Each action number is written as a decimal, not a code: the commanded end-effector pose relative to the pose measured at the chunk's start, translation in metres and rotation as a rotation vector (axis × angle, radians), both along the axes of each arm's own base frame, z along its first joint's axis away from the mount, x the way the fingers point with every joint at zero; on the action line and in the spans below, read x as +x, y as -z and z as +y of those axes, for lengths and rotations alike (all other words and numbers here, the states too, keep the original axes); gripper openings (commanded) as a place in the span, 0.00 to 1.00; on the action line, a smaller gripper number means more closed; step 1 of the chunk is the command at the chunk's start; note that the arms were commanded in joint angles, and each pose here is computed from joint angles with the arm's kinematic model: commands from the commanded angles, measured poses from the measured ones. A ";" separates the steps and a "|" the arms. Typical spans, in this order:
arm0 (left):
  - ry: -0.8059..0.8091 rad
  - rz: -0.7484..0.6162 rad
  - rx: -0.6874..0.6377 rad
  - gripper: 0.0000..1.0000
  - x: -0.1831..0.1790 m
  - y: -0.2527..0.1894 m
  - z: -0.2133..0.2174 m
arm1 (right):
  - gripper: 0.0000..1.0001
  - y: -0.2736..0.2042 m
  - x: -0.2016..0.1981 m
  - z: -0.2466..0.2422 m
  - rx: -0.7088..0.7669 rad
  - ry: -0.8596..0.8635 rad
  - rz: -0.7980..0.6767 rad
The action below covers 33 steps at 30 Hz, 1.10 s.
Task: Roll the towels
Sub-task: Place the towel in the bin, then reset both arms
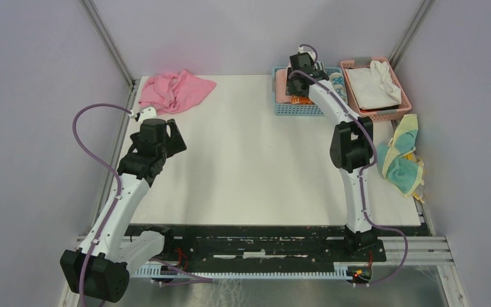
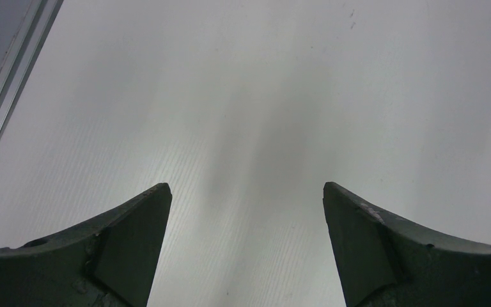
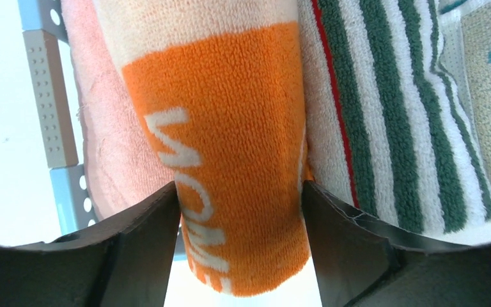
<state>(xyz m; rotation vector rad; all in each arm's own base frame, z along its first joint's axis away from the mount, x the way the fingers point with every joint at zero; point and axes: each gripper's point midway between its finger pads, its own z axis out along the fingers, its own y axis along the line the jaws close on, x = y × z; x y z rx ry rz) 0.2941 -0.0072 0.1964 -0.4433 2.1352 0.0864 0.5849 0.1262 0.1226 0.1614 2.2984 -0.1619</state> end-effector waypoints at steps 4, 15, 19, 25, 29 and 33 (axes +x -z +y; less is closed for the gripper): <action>0.028 -0.061 0.012 0.95 0.004 -0.015 0.000 | 0.82 -0.091 -0.021 0.007 0.090 -0.045 -0.134; 0.133 -0.179 -0.042 0.97 -0.001 -0.043 -0.017 | 1.00 -0.176 -0.134 -0.048 0.073 -0.052 -0.265; 0.173 -0.251 -0.071 0.97 -0.009 -0.062 -0.024 | 1.00 -0.194 -0.194 -0.073 0.061 -0.023 -0.311; 0.154 -0.392 -0.117 0.98 -0.039 -0.100 -0.018 | 1.00 -0.200 -0.279 -0.103 0.066 0.021 -0.375; 0.110 -0.489 -0.158 1.00 -0.065 -0.118 -0.009 | 1.00 -0.191 -0.323 -0.117 0.057 0.020 -0.403; 0.065 -0.566 -0.162 0.99 -0.083 -0.121 0.002 | 1.00 -0.176 -0.356 -0.125 0.090 0.035 -0.427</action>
